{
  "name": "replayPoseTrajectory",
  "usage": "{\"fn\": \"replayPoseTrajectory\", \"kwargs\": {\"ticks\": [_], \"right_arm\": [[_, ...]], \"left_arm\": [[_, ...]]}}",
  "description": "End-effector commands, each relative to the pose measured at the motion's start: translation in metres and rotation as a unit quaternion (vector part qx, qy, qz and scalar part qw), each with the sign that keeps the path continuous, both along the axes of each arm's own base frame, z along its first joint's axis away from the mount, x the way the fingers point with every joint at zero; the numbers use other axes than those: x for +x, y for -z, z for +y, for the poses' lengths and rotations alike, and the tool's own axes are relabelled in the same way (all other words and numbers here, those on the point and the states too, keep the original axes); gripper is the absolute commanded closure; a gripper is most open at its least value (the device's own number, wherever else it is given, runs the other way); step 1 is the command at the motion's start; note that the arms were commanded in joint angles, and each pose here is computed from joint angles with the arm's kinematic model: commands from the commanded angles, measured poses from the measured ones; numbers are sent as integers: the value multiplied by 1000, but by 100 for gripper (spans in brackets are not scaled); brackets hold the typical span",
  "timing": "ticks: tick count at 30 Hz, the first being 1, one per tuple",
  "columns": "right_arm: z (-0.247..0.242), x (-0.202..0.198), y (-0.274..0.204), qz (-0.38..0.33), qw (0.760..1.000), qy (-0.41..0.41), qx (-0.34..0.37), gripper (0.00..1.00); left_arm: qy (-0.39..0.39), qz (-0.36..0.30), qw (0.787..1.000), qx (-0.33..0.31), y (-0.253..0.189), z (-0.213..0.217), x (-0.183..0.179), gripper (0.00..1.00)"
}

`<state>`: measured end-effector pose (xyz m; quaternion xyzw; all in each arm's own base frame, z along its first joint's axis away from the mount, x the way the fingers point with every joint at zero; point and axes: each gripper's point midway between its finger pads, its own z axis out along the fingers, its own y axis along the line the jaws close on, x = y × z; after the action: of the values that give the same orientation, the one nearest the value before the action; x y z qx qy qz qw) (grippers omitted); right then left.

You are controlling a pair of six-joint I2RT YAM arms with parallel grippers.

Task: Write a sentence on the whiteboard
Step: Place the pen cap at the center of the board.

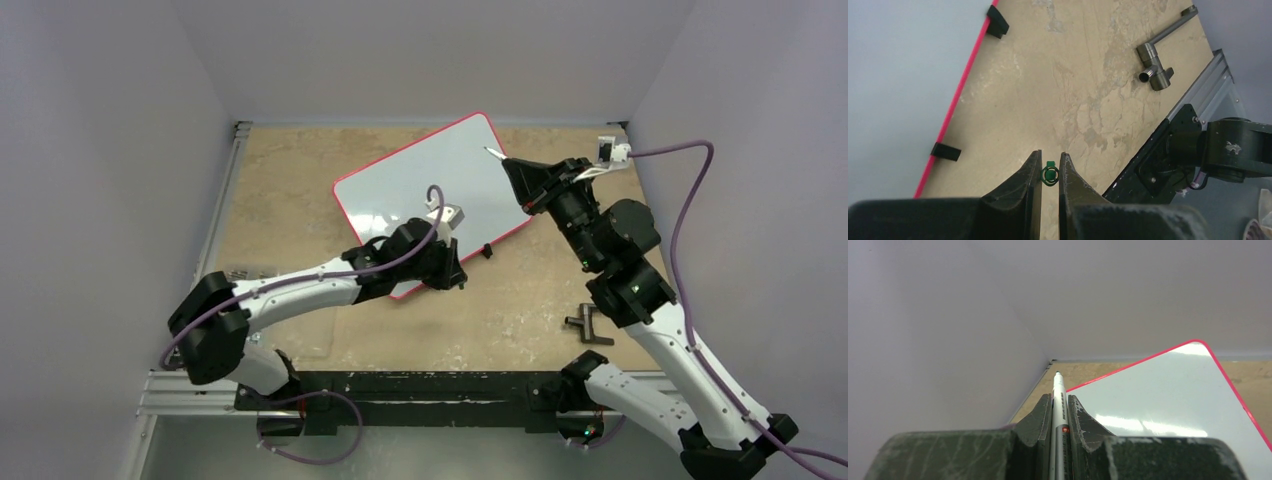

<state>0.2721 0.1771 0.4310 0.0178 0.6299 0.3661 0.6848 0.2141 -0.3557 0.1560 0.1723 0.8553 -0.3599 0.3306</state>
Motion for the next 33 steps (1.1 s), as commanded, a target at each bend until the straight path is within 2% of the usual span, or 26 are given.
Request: {"fn": "replayPoseTrajectory", "kwargs": {"ticks": [1, 9, 13, 15, 21, 23, 26, 33], "right_arm": [[-15, -5, -13, -19, 999, 26, 3, 100], [-18, -7, -7, -16, 999, 31, 0, 100], [-16, -6, -4, -13, 1000, 28, -4, 100], [-17, -6, -4, -15, 999, 30, -6, 100], [-19, -5, -1, -16, 999, 36, -13, 100], [-19, -5, -1, -16, 999, 36, -14, 100], [-19, -5, -1, -18, 999, 37, -16, 100], [-22, -7, -10, -29, 999, 41, -21, 100]], "left_arm": [[31, -41, 998, 27, 4, -39, 11, 100], [59, -27, 994, 84, 45, -76, 17, 100], [65, -24, 994, 88, 50, -83, 18, 99], [67, -25, 993, 89, 50, -84, 19, 92], [67, -39, 992, 95, 41, -81, 21, 51], [70, -44, 992, 95, 38, -80, 21, 43], [72, -47, 992, 93, 28, -79, 20, 36], [77, -81, 991, 78, -33, -61, 15, 33]]}}
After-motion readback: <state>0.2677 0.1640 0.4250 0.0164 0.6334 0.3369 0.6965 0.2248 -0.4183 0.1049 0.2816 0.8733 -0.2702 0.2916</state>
